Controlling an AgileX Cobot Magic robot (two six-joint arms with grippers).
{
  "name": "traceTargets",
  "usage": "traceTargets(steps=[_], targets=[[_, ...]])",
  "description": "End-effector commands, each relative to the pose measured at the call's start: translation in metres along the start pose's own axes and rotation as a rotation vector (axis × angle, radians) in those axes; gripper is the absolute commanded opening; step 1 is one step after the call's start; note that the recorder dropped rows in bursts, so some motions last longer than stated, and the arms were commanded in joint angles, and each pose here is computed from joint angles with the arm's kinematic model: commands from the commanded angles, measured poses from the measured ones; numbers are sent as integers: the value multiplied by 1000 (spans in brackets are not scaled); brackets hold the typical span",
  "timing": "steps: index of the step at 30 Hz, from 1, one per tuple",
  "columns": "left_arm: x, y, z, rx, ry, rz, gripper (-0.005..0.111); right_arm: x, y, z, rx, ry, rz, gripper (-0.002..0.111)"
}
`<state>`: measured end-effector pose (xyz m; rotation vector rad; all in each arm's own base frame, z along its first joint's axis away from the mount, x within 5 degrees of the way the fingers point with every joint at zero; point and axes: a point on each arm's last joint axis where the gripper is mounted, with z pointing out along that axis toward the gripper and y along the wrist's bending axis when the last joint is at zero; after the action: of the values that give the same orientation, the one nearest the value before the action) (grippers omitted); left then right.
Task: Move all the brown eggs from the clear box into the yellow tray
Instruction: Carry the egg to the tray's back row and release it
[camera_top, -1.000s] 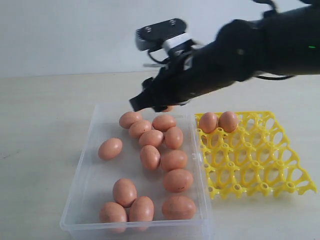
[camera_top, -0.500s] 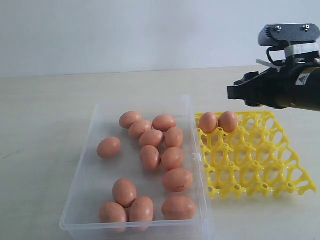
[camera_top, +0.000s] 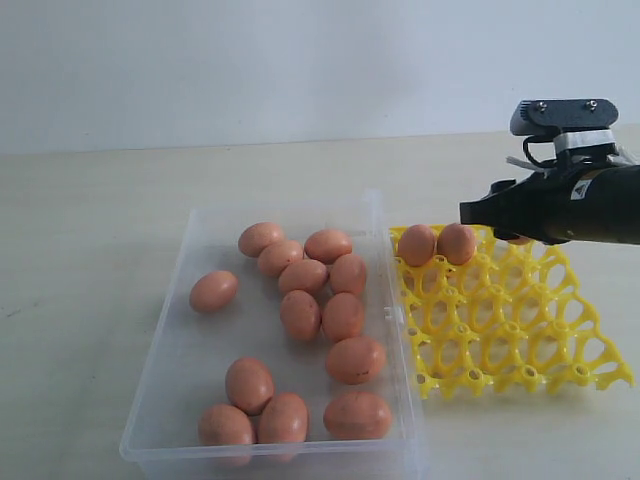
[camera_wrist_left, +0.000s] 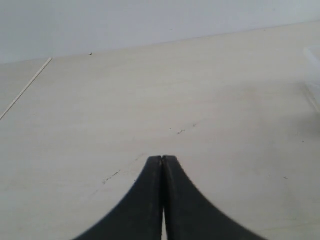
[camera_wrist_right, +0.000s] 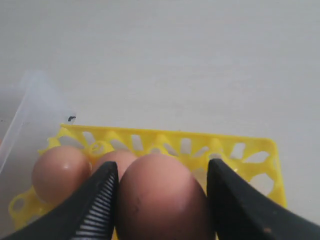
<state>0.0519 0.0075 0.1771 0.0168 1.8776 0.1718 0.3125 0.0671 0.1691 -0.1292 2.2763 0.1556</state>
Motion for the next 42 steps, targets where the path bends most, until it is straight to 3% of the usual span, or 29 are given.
traceTargets(steps=[1,27,34,42], targets=[[-2,0,0,4,-13,-3,0,-12,-2,10,2,-38,-14,0],[-2,0,0,4,-13,-3,0,-2,-13,36,28,16,-9,0],[-2,0,0,4,-13,-3,0,-3,-13,36,28,10,-25,44],[-2,0,0,4,-13,-3,0,-3,-13,36,28,16,-25,61]])
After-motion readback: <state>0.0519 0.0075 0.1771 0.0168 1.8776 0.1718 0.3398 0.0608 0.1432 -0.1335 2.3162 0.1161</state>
